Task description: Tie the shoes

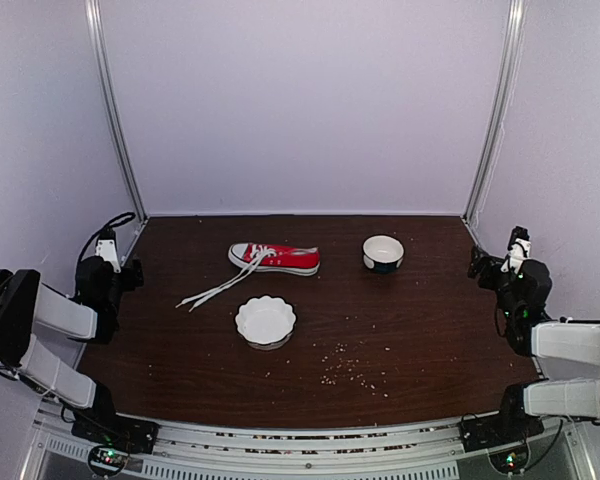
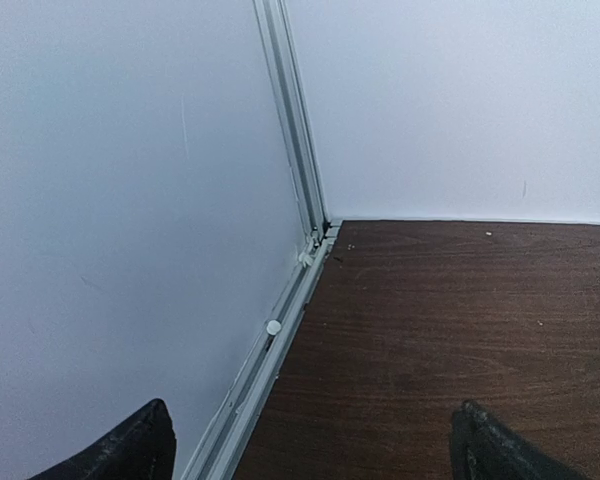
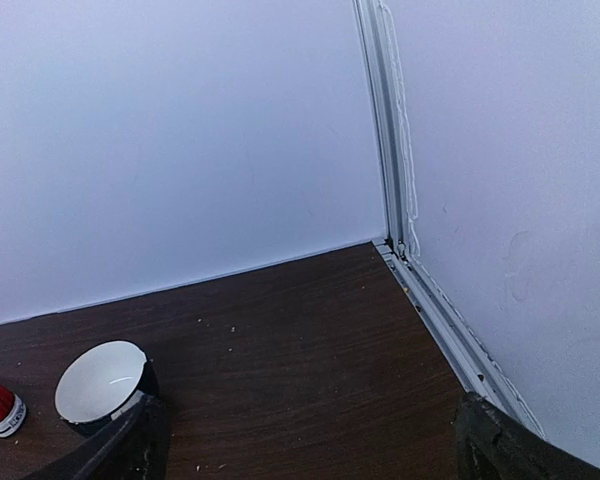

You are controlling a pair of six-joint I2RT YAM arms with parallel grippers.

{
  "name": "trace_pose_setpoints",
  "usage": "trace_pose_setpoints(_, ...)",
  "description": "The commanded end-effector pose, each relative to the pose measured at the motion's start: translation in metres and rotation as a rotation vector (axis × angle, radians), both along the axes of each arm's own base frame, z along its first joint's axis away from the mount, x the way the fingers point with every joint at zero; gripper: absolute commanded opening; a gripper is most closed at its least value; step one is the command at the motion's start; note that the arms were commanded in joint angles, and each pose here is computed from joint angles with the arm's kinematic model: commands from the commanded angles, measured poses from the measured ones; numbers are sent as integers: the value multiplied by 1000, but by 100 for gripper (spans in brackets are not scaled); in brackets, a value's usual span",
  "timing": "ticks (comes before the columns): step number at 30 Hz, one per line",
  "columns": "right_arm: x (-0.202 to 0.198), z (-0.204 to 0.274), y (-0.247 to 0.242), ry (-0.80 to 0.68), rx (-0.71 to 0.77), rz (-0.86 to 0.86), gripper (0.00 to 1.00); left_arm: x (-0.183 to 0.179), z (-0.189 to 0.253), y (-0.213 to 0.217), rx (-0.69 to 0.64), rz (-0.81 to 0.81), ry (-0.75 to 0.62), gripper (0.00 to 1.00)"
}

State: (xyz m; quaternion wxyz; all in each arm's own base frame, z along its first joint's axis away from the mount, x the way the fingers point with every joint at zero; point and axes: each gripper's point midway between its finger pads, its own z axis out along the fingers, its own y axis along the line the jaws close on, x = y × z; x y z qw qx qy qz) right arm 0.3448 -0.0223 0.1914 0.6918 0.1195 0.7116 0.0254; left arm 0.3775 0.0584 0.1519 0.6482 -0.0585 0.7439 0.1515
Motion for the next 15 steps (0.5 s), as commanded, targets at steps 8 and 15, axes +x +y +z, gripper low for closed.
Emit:
trace_pose_setpoints(8,5,15,-25,5,32,-137,99,-3,41,6,-5,44,-36,98)
trace_pose_setpoints(15,-10,30,-8,-77,103,-23,100,-24,133,-60,21,-71,-225,98)
